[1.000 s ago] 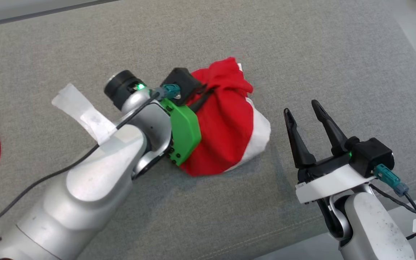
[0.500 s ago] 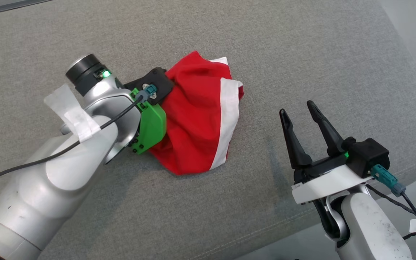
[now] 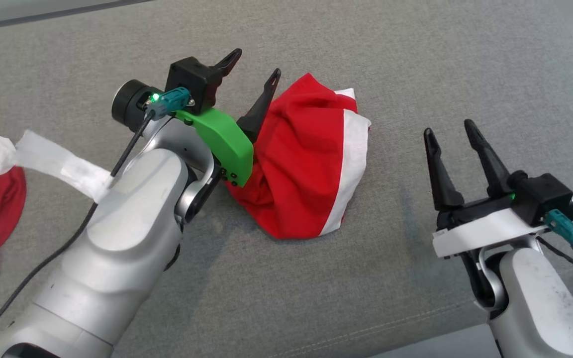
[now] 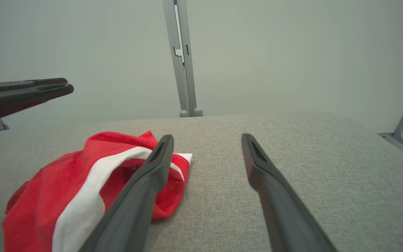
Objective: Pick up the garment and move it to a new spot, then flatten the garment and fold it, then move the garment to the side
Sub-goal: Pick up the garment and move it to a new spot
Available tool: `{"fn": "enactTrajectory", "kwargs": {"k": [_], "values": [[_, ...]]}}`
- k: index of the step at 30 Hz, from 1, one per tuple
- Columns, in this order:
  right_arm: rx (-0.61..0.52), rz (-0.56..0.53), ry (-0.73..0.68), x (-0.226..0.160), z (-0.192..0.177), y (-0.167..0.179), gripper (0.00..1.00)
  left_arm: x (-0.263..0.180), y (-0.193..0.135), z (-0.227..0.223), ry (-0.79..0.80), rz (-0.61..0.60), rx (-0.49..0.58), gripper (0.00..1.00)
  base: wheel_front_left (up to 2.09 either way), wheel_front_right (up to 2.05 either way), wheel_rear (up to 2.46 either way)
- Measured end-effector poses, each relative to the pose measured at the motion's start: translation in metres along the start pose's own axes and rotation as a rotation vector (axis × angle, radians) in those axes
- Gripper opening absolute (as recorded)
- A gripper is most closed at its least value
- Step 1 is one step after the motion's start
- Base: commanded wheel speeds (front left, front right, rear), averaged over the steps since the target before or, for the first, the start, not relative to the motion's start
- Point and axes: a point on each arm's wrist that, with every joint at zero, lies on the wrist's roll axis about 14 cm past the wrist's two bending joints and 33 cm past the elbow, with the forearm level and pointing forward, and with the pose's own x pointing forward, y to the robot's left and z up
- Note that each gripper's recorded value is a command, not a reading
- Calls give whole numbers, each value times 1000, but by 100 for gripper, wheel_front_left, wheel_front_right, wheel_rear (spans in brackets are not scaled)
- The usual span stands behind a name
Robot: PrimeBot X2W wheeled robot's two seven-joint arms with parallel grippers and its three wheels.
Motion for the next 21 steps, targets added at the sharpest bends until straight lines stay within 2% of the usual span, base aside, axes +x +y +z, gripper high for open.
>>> {"fn": "enactTrajectory", "kwargs": {"k": [6, 12, 15, 21], "values": [[-109, 22, 36, 8, -8, -17, 100, -23, 3, 7, -75, 79, -123, 100, 0, 0, 0], [-210, 73, 148, 6, -40, -29, 100, -58, -17, -35, 6, 111, -258, 100, 0, 0, 0], [-219, 117, 171, 13, -48, -20, 100, -76, -25, -53, 52, 127, -296, 100, 0, 0, 0], [-230, 257, 168, 39, -53, 22, 100, -100, -39, -69, 106, 127, -352, 100, 0, 0, 0]]}}
